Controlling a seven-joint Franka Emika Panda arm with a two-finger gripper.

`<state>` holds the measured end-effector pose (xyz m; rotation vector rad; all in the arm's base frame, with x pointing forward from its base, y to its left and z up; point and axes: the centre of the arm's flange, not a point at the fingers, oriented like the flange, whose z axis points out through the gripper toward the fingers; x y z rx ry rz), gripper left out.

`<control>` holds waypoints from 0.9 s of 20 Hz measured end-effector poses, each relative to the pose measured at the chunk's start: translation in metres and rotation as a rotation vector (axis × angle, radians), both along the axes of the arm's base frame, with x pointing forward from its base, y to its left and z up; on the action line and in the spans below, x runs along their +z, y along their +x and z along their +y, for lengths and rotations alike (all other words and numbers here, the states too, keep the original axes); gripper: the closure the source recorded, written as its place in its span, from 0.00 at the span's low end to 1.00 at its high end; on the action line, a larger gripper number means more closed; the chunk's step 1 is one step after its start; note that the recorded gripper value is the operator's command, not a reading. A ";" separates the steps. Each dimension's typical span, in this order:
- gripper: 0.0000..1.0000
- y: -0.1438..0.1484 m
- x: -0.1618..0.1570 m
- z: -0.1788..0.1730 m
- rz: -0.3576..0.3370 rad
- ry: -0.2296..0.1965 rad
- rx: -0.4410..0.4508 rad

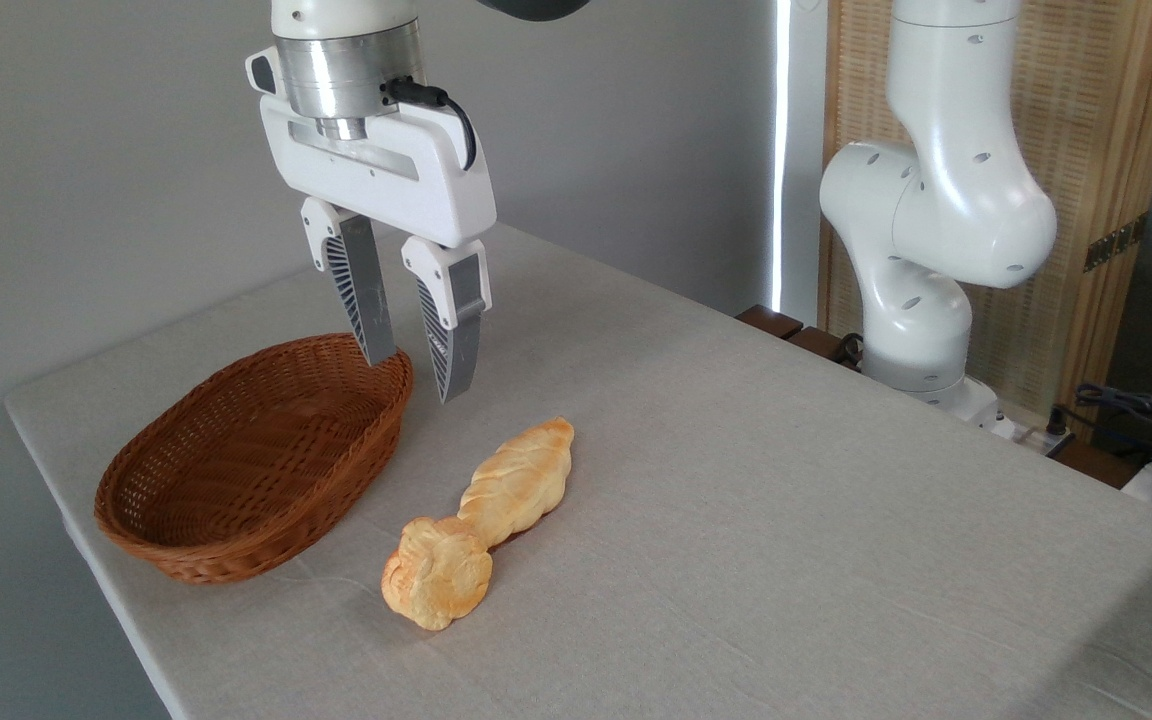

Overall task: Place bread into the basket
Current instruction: 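Move the open gripper over the elongated twisted bread roll and lower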

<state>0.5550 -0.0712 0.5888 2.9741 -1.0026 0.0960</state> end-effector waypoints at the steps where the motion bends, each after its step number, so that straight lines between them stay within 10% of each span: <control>1: 0.00 0.000 0.000 0.001 0.000 0.000 0.003; 18: 0.00 -0.015 -0.028 -0.010 0.054 0.008 -0.020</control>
